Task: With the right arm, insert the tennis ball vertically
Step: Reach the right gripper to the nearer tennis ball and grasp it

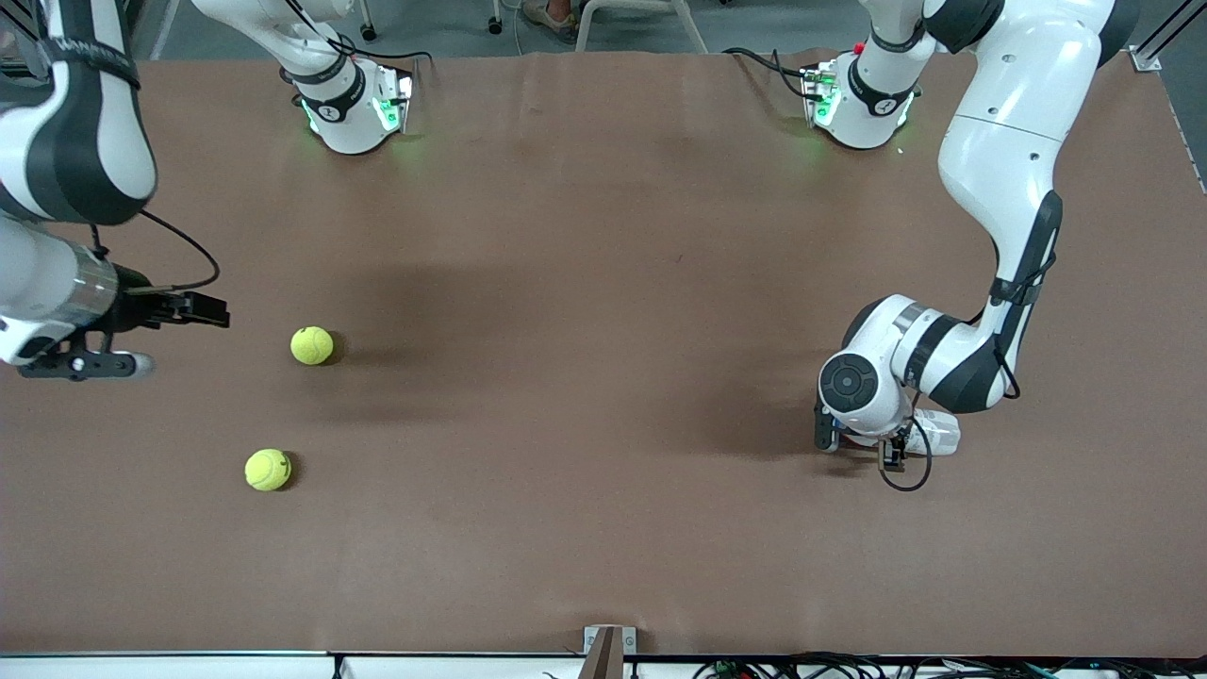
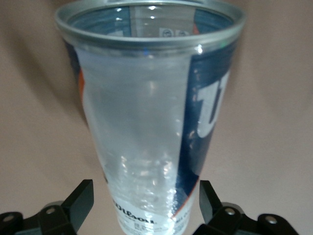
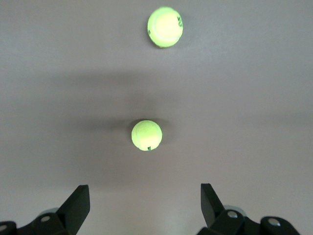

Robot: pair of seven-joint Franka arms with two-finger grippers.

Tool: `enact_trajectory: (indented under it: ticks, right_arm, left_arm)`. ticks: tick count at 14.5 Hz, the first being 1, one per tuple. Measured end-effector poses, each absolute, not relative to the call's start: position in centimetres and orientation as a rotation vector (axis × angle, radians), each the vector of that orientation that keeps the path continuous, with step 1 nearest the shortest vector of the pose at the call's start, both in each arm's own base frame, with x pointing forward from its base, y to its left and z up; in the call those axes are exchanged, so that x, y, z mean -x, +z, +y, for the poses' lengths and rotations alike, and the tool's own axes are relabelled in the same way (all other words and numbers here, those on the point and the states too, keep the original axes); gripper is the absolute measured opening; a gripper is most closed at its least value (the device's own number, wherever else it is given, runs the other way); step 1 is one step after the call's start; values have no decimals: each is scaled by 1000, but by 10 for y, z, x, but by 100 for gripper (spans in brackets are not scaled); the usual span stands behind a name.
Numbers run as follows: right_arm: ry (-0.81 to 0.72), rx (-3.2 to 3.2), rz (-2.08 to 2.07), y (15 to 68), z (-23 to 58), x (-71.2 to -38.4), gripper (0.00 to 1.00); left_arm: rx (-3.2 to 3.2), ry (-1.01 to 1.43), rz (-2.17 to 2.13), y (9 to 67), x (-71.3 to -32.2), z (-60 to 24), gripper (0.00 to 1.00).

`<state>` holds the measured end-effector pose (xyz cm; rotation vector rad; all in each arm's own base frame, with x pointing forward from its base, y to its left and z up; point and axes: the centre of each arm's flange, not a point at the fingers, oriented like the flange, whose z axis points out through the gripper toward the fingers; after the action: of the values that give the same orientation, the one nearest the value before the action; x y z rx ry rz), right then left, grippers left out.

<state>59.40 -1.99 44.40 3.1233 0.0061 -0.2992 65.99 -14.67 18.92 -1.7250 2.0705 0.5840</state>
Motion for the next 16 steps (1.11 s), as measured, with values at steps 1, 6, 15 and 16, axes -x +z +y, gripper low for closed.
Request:
enact_trajectory:
  ticks: [1,6,15,16]
  right_arm:
    - [-300,-3123,-1,420,-23,-594,100]
    - [-370,-3118,-17,321,-33,-569,100]
    - [-449,-3119,-28,240,-30,-568,100]
    - [-448,-3125,-39,236,-31,-568,100]
  left_arm:
    - [1724,576,2073,187,-661,-145,95]
    - [1697,584,2081,177,-660,-136,90]
    - [1666,570,1978,171,-655,-141,89]
    - [1668,572,1970,169,-654,-141,89]
